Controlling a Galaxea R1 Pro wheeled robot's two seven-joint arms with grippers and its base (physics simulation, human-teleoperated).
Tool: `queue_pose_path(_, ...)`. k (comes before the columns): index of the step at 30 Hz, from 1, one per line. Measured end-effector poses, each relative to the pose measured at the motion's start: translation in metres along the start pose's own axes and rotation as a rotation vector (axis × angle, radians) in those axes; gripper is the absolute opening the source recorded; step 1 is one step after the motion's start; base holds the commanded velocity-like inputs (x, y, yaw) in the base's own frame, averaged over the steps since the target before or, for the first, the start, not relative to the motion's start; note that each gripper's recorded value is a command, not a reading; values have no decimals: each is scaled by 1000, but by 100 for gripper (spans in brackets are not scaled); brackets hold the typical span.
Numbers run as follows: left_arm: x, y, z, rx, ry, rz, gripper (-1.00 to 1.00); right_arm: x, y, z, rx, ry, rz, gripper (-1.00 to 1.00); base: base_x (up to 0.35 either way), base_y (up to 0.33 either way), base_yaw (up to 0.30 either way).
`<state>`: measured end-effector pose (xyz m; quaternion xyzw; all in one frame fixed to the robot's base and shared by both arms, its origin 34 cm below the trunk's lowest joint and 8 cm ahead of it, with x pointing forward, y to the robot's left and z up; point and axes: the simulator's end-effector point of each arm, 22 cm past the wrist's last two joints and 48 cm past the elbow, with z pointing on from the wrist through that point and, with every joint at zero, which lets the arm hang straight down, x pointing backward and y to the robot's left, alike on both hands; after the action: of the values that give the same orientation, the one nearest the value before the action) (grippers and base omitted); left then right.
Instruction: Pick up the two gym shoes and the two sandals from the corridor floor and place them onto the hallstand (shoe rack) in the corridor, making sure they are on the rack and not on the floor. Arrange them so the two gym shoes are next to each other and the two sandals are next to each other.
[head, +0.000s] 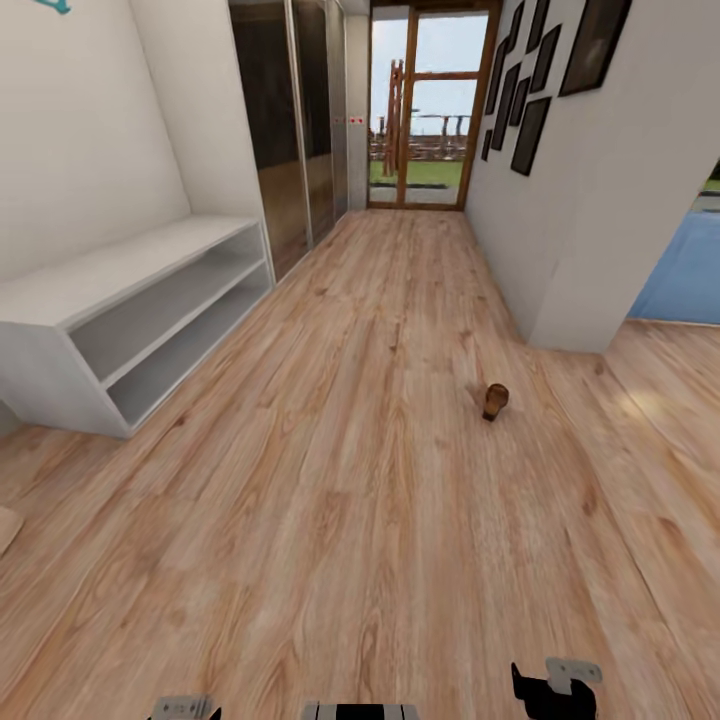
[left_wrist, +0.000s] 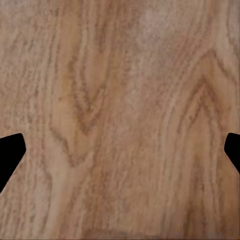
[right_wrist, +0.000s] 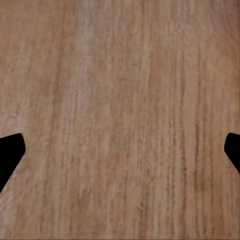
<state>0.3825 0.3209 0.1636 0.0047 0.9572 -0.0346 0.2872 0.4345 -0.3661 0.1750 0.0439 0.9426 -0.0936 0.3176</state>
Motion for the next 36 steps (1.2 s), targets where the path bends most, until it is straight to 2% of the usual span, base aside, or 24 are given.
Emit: queue_pose_path(36, 0, 0, 0, 0, 0, -1, 100, 0, 2, 0, 0, 0, 4, 100, 340, 0, -2)
